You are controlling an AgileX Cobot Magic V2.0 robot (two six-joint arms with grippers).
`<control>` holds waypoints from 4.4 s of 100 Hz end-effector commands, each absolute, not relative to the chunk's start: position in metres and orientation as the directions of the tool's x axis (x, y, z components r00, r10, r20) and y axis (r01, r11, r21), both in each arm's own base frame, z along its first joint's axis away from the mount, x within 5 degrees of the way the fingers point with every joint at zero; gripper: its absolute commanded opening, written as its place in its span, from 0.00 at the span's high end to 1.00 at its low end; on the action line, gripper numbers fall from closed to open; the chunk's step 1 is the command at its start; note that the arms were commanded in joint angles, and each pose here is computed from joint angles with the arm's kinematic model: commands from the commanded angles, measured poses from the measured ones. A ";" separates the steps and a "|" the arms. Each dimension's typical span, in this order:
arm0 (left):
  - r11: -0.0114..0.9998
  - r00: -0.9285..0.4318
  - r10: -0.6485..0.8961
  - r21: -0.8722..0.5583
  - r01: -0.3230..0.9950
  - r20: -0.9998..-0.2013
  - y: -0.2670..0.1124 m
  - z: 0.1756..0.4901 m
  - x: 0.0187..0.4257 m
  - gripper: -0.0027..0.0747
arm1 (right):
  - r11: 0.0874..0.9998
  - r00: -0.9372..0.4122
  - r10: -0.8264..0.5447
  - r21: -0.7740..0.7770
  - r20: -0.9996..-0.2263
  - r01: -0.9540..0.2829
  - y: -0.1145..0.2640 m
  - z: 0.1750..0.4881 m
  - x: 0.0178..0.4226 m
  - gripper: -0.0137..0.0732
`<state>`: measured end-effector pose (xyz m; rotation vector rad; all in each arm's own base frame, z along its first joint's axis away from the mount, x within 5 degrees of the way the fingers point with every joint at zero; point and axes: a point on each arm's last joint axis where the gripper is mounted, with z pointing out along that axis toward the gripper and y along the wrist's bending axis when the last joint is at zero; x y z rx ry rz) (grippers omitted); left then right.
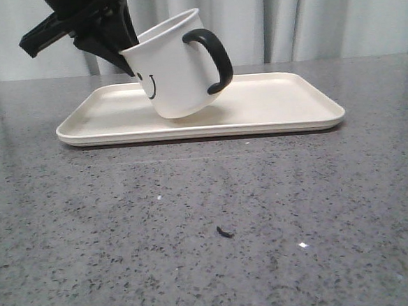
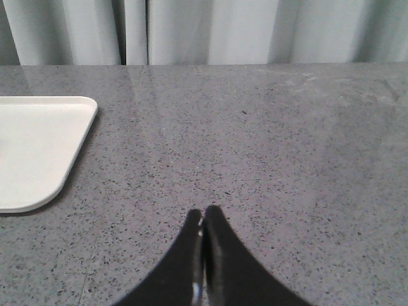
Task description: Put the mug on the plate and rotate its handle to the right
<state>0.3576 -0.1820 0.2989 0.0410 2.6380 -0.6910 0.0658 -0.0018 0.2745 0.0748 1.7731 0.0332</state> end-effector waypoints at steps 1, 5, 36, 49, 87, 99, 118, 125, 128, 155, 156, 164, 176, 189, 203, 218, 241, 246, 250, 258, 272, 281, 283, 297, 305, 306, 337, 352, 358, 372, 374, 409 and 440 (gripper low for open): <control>0.838 -0.869 -0.133 -0.522 0.158 -0.476 -0.185 0.332 0.354 0.99 | 0.998 -0.102 0.057 0.055 -0.993 0.022 -0.002 0.293 0.068 0.92; 0.839 -0.868 -0.133 -0.521 0.158 -0.478 -0.185 0.332 0.355 0.99 | 0.998 -0.102 0.057 0.055 -0.993 0.022 -0.002 0.293 0.068 0.92; 0.839 -0.869 -0.130 -0.519 0.160 -0.477 -0.185 0.332 0.355 0.75 | 0.998 -0.109 0.057 0.055 -0.992 0.023 -0.002 0.292 0.068 0.92; 0.840 -0.869 -0.128 -0.519 0.162 -0.478 -0.185 0.332 0.355 0.55 | 0.998 -0.110 0.057 0.055 -0.992 0.023 -0.002 0.292 0.068 0.92; 0.845 -0.801 -0.106 -0.479 0.240 -0.590 -0.175 0.366 0.338 0.52 | 0.999 -0.110 0.030 0.027 -0.993 0.029 -0.002 0.292 0.068 0.92; 0.854 -0.737 -0.090 -0.432 0.289 -0.670 -0.167 0.392 0.323 0.57 | 1.000 -0.112 0.024 0.023 -0.993 0.011 -0.001 0.292 0.068 0.92; 0.862 -0.609 -0.055 -0.345 0.371 -0.791 -0.160 0.425 0.290 0.66 | 0.998 -0.176 -0.004 0.006 -0.984 -0.060 0.003 0.289 0.067 0.92; 0.853 -0.571 -0.073 -0.347 0.389 -0.818 -0.158 0.431 0.278 0.68 | 0.997 -0.202 -0.012 0.005 -0.979 -0.083 0.005 0.292 0.067 0.92; 0.851 -0.562 -0.077 -0.347 0.393 -0.824 -0.156 0.431 0.274 0.69 | 0.996 -0.207 -0.014 0.005 -0.978 -0.092 0.005 0.294 0.068 0.92; 0.849 -0.463 -0.088 -0.310 0.428 -0.882 -0.135 0.420 0.226 0.72 | 0.981 -0.198 -0.032 0.007 -0.980 -0.195 0.015 0.330 0.077 0.92; 0.849 -0.462 -0.089 -0.310 0.428 -0.882 -0.134 0.419 0.224 0.72 | 0.980 -0.203 -0.034 0.007 -0.979 -0.198 0.015 0.331 0.078 0.92; 0.850 -0.458 -0.091 -0.309 0.427 -0.884 -0.126 0.411 0.209 0.72 | 0.974 -0.216 -0.043 0.007 -0.975 -0.227 0.020 0.343 0.084 0.92; 0.849 -0.452 -0.095 -0.309 0.428 -0.887 -0.114 0.404 0.190 0.72 | 0.966 -0.270 -0.068 0.005 -0.960 -0.260 0.027 0.360 0.098 0.84; 0.843 -0.410 -0.121 -0.312 0.439 -0.904 -0.101 0.401 0.167 0.72 | 0.958 -0.334 -0.092 0.009 -0.938 -0.288 0.039 0.375 0.120 0.66; 0.836 -0.372 -0.143 -0.313 0.451 -0.917 -0.091 0.404 0.149 0.72 | 0.948 -0.382 -0.111 0.017 -0.918 -0.318 0.055 0.391 0.147 0.43; 0.830 -0.345 -0.158 -0.313 0.461 -0.925 -0.083 0.407 0.136 0.72 | 0.936 -0.442 -0.135 0.033 -0.887 -0.351 0.076 0.405 0.177 0.33; 0.831 -0.353 -0.152 -0.313 0.460 -0.923 -0.081 0.405 0.131 0.72 | 0.910 -0.514 -0.206 0.029 -0.833 -0.413 0.114 0.413 0.217 0.33; 0.831 -0.353 -0.152 -0.313 0.461 -0.923 -0.081 0.405 0.130 0.72 | 0.906 -0.529 -0.221 0.029 -0.820 -0.423 0.122 0.414 0.224 0.33; 0.831 -0.353 -0.152 -0.313 0.461 -0.923 -0.081 0.405 0.130 0.72 | 0.902 -0.537 -0.230 0.029 -0.812 -0.430 0.128 0.415 0.230 0.33; 0.831 -0.353 -0.152 -0.313 0.461 -0.923 -0.081 0.405 0.130 0.72 | 0.897 -0.557 -0.241 0.037 -0.795 -0.440 0.138 0.416 0.240 0.33; 0.831 -0.353 -0.152 -0.313 0.461 -0.923 -0.081 0.405 0.130 0.72 | 0.892 -0.592 -0.239 0.067 -0.770 -0.448 0.154 0.418 0.257 0.28; 0.831 -0.353 -0.152 -0.313 0.461 -0.923 -0.081 0.405 0.130 0.72 | 0.887 -0.607 -0.242 0.081 -0.757 -0.455 0.165 0.418 0.268 0.27; 0.831 -0.353 -0.152 -0.313 0.461 -0.923 -0.081 0.405 0.130 0.72 | 0.886 -0.611 -0.243 0.085 -0.753 -0.457 0.167 0.418 0.270 0.27; 0.831 -0.353 -0.152 -0.313 0.461 -0.923 -0.081 0.405 0.130 0.72 | 0.877 -0.637 -0.261 0.097 -0.726 -0.470 0.189 0.414 0.286 0.27; 0.831 -0.353 -0.152 -0.313 0.461 -0.923 -0.081 0.405 0.130 0.72 | 0.878 -0.651 -0.258 0.108 -0.713 -0.466 0.200 0.411 0.297 0.27; 0.831 -0.353 -0.152 -0.313 0.461 -0.923 -0.081 0.405 0.130 0.72 | 0.878 -0.651 -0.258 0.108 -0.714 -0.466 0.201 0.411 0.299 0.27; 0.831 -0.353 -0.152 -0.313 0.461 -0.923 -0.081 0.405 0.130 0.72 | 0.905 -0.720 -0.233 0.124 -0.654 -0.406 0.227 0.393 0.342 0.27; 0.831 -0.353 -0.152 -0.313 0.461 -0.923 -0.081 0.405 0.130 0.72 | 0.921 -0.752 -0.211 0.132 -0.624 -0.367 0.233 0.380 0.357 0.27; 0.831 -0.353 -0.152 -0.313 0.461 -0.923 -0.081 0.405 0.130 0.72 | 0.927 -0.771 -0.210 0.128 -0.601 -0.353 0.233 0.374 0.363 0.27; 0.831 -0.353 -0.152 -0.313 0.461 -0.923 -0.081 0.405 0.130 0.72 | 0.936 -0.790 -0.197 0.129 -0.580 -0.327 0.230 0.363 0.373 0.27; 0.831 -0.353 -0.152 -0.313 0.461 -0.923 -0.081 0.405 0.130 0.72 | 0.937 -0.791 -0.195 0.129 -0.580 -0.325 0.229 0.362 0.374 0.27; 0.835 -0.347 -0.143 -0.301 0.460 -0.927 -0.080 0.405 0.131 0.72 | 0.939 -0.804 -0.187 0.137 -0.565 -0.315 0.230 0.353 0.381 0.58; 0.835 -0.347 -0.143 -0.301 0.460 -0.927 -0.080 0.405 0.131 0.72 | 0.936 -0.807 -0.178 0.156 -0.564 -0.315 0.231 0.353 0.381 0.92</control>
